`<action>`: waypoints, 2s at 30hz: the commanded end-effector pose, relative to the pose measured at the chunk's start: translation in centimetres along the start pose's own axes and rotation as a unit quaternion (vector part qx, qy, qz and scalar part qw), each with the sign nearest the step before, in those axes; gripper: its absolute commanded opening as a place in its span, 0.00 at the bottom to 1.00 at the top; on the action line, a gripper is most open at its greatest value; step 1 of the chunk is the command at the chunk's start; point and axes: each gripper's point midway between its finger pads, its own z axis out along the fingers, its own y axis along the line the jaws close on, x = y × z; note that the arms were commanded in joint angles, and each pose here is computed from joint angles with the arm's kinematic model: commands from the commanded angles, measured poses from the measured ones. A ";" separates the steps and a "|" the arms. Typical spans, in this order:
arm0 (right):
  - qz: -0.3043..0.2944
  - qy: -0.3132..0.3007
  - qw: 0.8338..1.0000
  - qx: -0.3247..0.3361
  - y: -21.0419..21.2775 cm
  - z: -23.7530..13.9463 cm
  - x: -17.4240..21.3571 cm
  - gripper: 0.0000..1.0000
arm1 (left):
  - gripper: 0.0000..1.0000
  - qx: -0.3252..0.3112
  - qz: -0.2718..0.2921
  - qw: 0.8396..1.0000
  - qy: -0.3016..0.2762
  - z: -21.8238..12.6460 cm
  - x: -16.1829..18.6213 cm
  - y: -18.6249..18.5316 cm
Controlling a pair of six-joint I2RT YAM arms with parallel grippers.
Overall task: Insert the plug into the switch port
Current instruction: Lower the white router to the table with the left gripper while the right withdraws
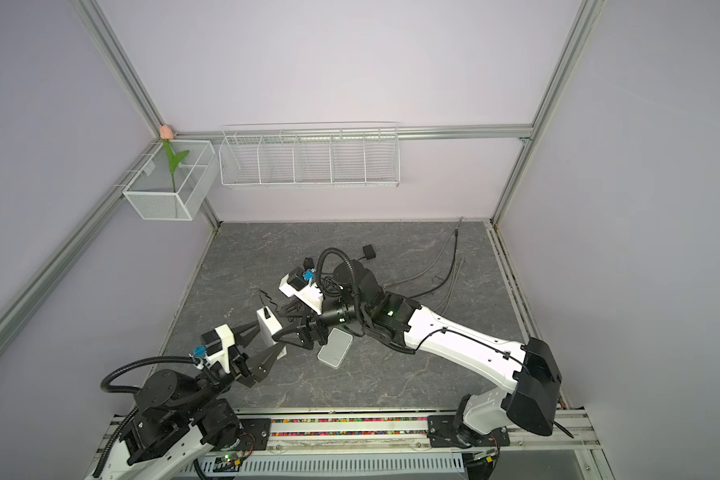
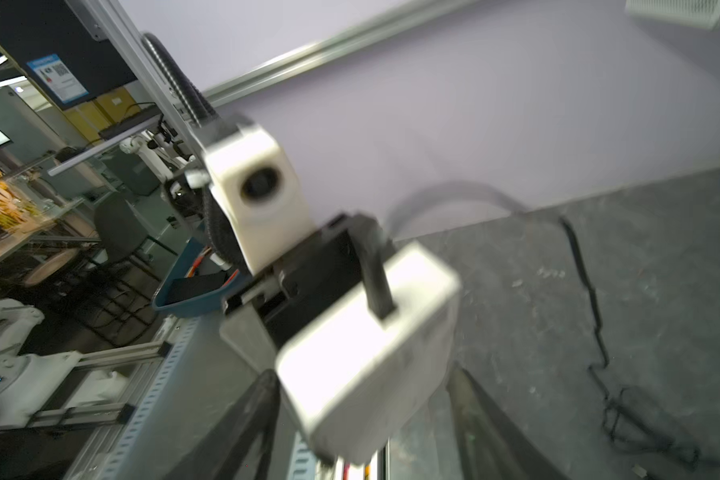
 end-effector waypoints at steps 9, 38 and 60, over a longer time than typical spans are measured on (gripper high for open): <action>0.021 0.044 0.998 0.046 1.5 -4.4 2.8 0.97 | 0.00 -0.029 0.015 0.992 -0.121 -1.8 -7.3 0.7; 0.141 0.193 0.930 0.279 -10.1 -5.4 15.9 0.94 | 0.00 -0.216 -0.087 0.948 0.216 4.8 11.8 7.1; 0.167 0.313 0.893 0.276 -12.7 1.0 26.8 0.42 | 0.00 -0.309 -0.244 0.854 0.340 2.4 20.5 12.0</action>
